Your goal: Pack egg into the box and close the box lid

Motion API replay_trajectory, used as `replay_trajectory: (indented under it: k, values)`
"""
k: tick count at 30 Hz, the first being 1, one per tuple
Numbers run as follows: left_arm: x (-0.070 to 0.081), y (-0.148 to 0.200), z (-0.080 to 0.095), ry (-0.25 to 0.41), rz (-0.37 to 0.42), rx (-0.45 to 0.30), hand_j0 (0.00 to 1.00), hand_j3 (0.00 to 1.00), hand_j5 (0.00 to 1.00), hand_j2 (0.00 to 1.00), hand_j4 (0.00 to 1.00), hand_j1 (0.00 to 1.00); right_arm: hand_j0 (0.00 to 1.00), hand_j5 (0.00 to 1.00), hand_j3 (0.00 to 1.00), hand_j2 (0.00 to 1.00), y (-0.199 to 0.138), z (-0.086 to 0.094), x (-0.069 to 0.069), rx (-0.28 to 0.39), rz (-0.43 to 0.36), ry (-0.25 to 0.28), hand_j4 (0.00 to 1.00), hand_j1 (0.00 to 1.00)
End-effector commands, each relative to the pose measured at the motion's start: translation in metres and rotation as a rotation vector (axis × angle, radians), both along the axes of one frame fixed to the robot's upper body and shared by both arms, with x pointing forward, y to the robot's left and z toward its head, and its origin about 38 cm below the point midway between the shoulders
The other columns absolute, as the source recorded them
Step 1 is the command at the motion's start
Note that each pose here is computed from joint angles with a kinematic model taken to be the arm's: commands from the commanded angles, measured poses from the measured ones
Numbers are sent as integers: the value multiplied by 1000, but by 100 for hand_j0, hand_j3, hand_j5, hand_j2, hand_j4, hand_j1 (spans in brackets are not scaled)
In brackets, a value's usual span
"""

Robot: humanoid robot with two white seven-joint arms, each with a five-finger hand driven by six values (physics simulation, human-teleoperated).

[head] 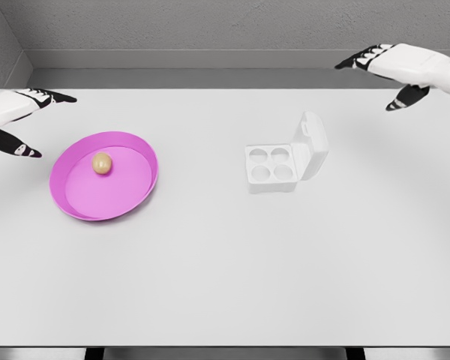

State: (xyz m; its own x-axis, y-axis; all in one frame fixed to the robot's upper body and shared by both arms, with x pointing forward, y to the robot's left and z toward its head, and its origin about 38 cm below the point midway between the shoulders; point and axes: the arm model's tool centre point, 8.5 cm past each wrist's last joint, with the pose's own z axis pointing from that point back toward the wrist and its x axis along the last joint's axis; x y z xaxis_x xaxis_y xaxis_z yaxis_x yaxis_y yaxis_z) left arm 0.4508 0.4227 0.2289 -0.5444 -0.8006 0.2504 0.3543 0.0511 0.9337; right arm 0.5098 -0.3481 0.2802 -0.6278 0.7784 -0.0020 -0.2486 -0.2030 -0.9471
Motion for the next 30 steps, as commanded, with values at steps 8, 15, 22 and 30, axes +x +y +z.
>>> replay_trajectory:
  k: [8, 15, 22, 30]
  values:
    - [19, -55, -26, 123, -157, 191, 100, 100, 100, 100, 100, 100, 100, 100, 100, 100, -68, 11, -29, 39, -93, 28, 100, 100]
    - [26, -67, -36, 176, -188, 294, 100, 100, 100, 100, 100, 100, 100, 100, 100, 100, -82, -29, -70, -69, -69, 132, 100, 100]
    - [25, -68, -42, 184, -195, 333, 91, 91, 91, 91, 91, 91, 100, 100, 100, 100, -54, -40, -67, -64, -3, 141, 100, 100]
    - [36, -79, -49, 186, -197, 356, 89, 89, 89, 89, 89, 89, 100, 100, 100, 100, -37, -47, -68, -71, 43, 149, 100, 100]
